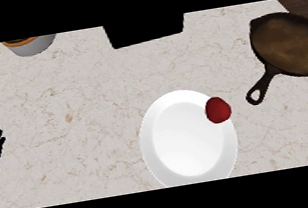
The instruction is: Pick the cupcake from the plate and place it in the pan
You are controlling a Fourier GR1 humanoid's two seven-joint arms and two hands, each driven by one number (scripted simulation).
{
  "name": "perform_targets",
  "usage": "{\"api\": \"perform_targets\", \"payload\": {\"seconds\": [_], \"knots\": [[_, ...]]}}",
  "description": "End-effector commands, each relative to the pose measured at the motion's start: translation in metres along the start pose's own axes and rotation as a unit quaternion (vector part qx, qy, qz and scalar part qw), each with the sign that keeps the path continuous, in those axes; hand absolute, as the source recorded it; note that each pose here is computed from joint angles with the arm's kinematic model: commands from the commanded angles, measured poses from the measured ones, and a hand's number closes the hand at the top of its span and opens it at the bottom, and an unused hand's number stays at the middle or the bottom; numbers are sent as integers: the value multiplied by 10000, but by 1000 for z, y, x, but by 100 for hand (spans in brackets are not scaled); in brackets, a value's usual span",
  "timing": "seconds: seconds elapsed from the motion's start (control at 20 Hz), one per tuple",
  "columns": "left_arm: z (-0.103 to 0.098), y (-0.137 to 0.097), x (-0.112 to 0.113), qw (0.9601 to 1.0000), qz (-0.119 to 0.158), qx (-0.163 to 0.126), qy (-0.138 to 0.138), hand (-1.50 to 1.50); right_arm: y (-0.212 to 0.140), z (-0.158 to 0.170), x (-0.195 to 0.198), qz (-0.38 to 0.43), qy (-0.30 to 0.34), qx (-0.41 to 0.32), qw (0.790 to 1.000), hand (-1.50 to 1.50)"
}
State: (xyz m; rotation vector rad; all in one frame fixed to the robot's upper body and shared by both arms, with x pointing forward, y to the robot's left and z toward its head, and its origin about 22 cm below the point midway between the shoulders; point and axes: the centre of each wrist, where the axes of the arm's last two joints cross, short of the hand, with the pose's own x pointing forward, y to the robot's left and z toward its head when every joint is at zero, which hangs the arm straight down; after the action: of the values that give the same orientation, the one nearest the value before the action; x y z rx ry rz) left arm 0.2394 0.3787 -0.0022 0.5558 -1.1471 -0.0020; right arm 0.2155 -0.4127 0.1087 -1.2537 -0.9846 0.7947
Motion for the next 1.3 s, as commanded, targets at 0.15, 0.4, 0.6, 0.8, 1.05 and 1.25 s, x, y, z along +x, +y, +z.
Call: {"api": "perform_targets", "payload": {"seconds": [0.15,0.4,0.6,0.8,1.05,1.25], "knots": [[3,-13,16,9993,-60,-276,-249,0,-54,3,-105,-631,-440,-1317,9883,150],[-6,-16,18,9981,-177,-478,-339,0,-59,-22,-126,-1280,-486,-1375,9810,150],[2,-28,24,9979,-138,-516,-361,0,-50,-47,-130,-1688,-320,-1237,9773,150],[-11,-39,38,9970,-132,-613,-463,0,-42,-83,-107,-1972,-303,-1105,9736,150],[-8,-36,31,9969,-211,-600,-456,0,-30,-116,-79,-2293,-175,-915,9689,150],[-8,-38,25,9965,-217,-664,-463,0,-3,-133,-52,-2415,-49,-855,9666,150]]}}
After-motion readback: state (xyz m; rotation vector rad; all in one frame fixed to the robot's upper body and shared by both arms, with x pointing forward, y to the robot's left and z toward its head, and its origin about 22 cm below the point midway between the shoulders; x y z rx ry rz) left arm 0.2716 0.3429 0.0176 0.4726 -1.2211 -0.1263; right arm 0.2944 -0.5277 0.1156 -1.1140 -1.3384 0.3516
